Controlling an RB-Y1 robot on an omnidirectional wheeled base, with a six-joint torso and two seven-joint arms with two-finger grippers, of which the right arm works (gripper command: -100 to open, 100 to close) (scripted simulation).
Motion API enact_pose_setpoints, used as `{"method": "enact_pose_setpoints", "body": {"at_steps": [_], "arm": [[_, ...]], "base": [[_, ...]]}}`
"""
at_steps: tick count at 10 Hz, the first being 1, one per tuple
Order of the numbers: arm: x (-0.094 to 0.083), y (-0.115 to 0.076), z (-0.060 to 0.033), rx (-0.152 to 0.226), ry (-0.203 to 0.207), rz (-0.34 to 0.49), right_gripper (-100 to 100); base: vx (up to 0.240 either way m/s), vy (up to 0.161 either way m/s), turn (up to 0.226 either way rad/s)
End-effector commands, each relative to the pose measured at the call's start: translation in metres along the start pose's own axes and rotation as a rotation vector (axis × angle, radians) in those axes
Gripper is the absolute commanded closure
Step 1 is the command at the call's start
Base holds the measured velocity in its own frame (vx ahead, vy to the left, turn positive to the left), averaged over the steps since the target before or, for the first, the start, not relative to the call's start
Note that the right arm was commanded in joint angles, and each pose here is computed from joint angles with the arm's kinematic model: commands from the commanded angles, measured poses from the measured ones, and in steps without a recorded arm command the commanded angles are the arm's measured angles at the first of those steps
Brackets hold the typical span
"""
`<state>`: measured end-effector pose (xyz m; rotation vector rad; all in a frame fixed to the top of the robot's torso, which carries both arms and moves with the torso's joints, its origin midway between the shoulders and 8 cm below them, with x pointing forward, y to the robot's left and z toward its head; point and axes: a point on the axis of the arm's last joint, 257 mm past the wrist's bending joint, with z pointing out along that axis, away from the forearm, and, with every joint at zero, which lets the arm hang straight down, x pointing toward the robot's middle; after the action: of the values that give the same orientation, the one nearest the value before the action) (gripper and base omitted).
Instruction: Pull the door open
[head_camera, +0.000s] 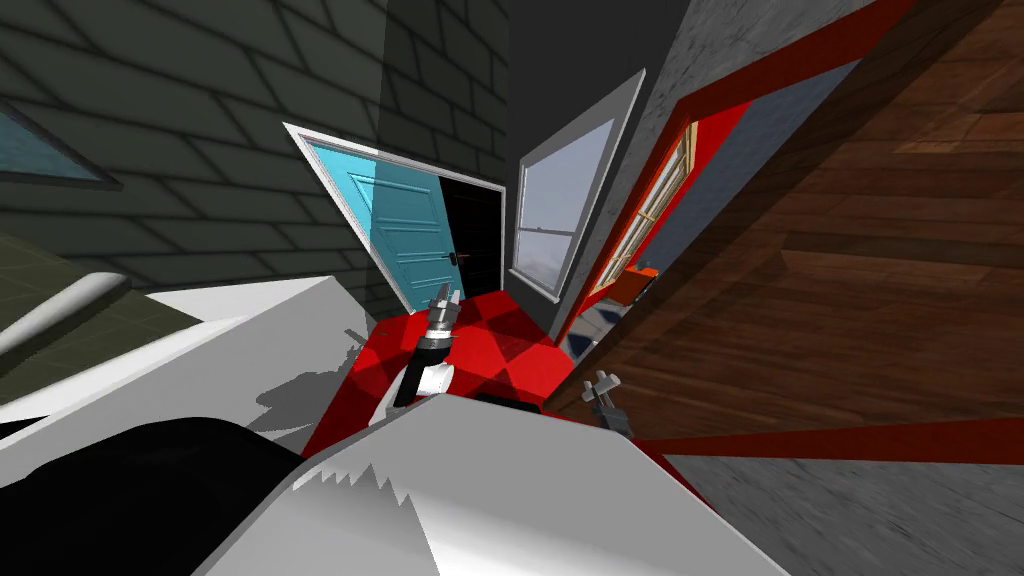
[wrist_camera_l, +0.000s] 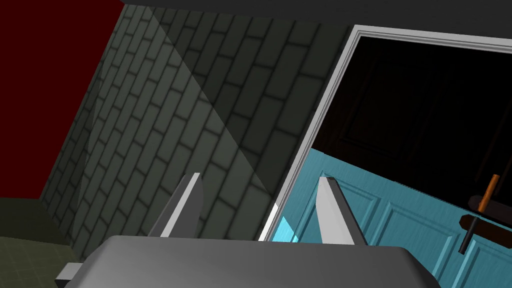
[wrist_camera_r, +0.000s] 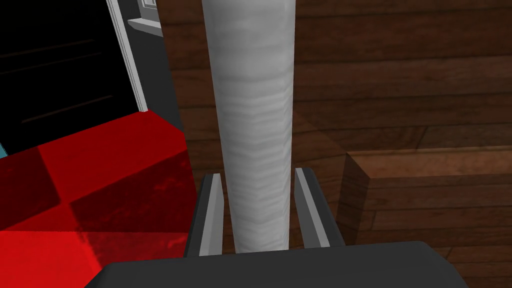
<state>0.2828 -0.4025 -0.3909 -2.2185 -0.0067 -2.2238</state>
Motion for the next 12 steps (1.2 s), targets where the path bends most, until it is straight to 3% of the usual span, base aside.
{"method": "enact_pose_setpoints", "body": {"at_steps": [1,5,12], "arm": [[-0.0013,-0.0005,-0.0044,0.014,-0.003,0.002,100],[-0.0005,-0.0001,-0.0110,0.040,-0.002,0.003,100],[-0.0007,0.0007,-0.0121,0.065,-0.003,0.002,100]], "base": [[-0.198,-0.049,0.141],[-0.194,-0.042,0.113],[-0.158,-0.041,0.113]]}}
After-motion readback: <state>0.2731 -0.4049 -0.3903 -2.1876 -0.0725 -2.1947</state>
